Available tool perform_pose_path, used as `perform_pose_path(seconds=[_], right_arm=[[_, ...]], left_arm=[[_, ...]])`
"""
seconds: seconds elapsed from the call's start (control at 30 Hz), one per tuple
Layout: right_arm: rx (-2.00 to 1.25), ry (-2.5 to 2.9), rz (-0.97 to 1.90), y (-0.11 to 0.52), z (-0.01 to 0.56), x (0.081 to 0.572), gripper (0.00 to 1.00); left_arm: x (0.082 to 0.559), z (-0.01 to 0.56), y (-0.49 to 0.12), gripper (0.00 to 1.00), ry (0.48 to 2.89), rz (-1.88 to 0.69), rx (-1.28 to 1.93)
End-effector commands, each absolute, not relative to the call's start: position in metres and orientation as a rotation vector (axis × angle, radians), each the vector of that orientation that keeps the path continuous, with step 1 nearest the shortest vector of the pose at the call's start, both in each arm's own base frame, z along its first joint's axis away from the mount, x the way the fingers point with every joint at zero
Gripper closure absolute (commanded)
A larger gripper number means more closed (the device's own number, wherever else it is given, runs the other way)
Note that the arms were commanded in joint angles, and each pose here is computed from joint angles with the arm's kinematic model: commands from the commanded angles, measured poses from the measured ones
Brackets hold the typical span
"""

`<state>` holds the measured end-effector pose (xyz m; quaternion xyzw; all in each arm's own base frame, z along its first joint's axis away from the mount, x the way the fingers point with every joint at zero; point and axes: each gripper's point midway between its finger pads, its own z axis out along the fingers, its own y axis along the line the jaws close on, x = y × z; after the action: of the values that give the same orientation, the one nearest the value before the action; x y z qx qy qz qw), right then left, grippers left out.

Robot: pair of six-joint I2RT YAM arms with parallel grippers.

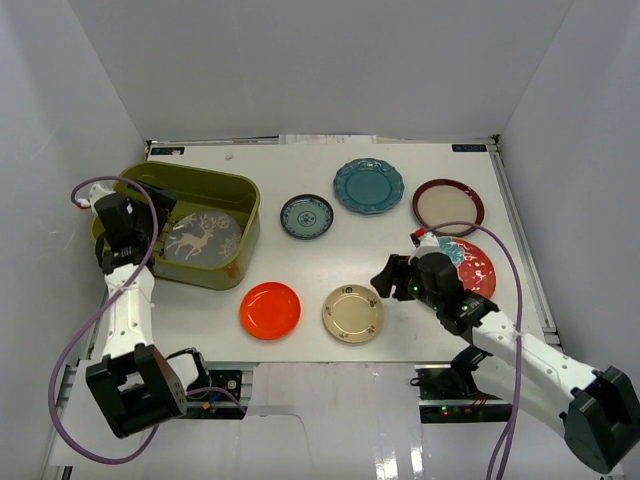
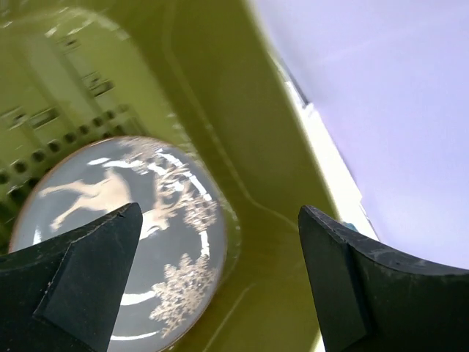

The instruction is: Place the plates into the plastic bin on the countertop

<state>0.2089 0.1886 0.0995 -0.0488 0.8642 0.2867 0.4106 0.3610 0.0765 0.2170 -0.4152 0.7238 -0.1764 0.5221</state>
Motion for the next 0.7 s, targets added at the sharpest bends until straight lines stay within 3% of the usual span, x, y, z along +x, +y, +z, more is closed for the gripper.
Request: perform_pose_path(seconds=[0.0, 0.07, 0.17, 0.27, 0.37, 0.4, 0.5, 0.67], right_arm=[[0.063, 1.990, 0.664, 0.189, 0.149, 0.261, 0.35], [0.127, 1.981, 0.638, 0.191, 0.157, 0.282, 0.46], [0.289, 1.960, 0.638, 0.181, 0.161, 0.320, 0.75], [0.423, 1.937, 0.680, 0.180, 0.156, 0.348, 0.77], [0.532, 1.901, 0.698, 0.177, 0.148, 0.376, 0.51], [0.580, 1.892, 0.725, 0.177, 0.147, 0.384, 0.37], [0.656, 1.892, 0.762, 0.183, 0.136, 0.408, 0.27], [0.826, 1.870, 0.805, 0.180, 0.103, 0.437, 0.24]], left_arm=[[0.366, 0.277, 0.065, 0.02, 1.626, -0.414, -0.849], [0.367, 0.282, 0.052, 0.02, 1.635, -0.436, -0.800], [0.369, 0.290, 0.016, 0.02, 1.676, -0.546, -0.666], [0.363, 0.307, -0.043, 0.02, 1.692, -0.714, -0.423], [0.350, 0.320, -0.097, 0.02, 1.703, -0.822, -0.190], [0.346, 0.320, -0.107, 0.02, 1.720, -0.831, -0.152], [0.340, 0.304, -0.103, 0.02, 1.783, -0.751, -0.165], [0.326, 0.280, -0.113, 0.02, 1.856, -0.715, -0.103]])
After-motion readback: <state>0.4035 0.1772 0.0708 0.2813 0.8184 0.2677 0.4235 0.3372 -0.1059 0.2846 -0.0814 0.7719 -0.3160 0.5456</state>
